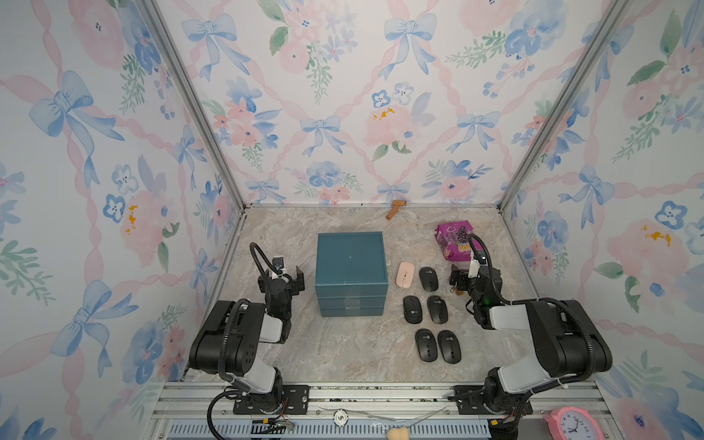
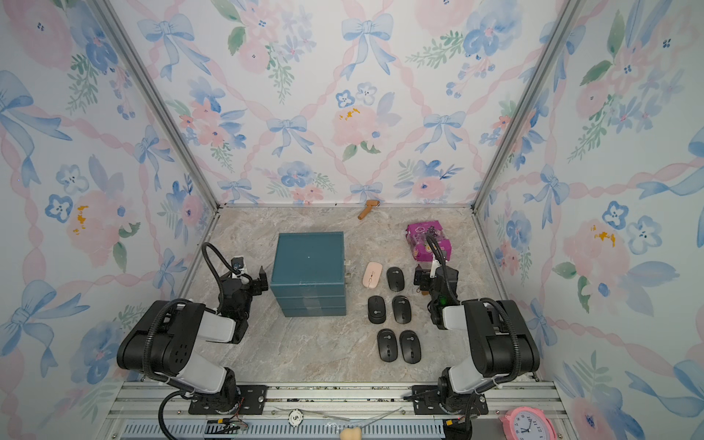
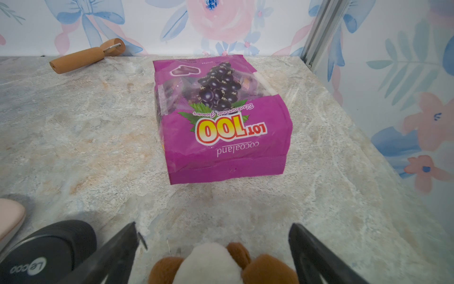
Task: Take the mice out of the drawer
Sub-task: Reset both arms
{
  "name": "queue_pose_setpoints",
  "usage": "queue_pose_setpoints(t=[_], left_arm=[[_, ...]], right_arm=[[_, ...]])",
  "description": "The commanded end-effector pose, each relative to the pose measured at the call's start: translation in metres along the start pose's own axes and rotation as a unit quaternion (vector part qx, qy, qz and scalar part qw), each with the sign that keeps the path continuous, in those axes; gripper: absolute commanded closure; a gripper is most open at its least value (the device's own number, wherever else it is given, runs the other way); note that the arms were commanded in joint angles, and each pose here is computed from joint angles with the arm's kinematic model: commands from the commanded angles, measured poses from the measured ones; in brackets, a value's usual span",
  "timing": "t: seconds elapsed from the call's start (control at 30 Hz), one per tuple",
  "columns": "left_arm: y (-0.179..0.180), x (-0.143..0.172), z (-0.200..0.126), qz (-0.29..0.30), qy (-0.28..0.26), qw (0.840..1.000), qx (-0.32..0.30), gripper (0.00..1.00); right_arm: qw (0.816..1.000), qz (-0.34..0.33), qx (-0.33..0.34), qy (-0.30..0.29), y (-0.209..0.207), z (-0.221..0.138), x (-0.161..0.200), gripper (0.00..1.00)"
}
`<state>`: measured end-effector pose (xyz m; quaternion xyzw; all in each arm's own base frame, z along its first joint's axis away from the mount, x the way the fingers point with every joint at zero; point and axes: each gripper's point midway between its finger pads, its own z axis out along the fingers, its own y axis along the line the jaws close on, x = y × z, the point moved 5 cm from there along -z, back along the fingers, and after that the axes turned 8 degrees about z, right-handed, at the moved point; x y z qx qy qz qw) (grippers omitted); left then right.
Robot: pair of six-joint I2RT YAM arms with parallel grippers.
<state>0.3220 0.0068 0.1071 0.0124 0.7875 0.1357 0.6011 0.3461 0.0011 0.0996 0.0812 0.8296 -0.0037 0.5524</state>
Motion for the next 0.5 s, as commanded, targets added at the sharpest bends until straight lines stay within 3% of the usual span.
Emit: queue_pose_setpoints(t=[0.0,0.47], left_arm=[[0.002,-0.0104,0.0011,-0.01,-0.022,1.0,-0.002,0.02],[0.0023,-0.01,0.0021,-0.013,-0.021,1.0,0.008,0.02]], right_arm=[[1.0,-0.005,-0.001,-0.025,0.0031,-0.0002,-0.0136,0.04],[1.0,-0.005,-0.001,-0.026,0.0029,-0.0002,-0.0142,0.04]])
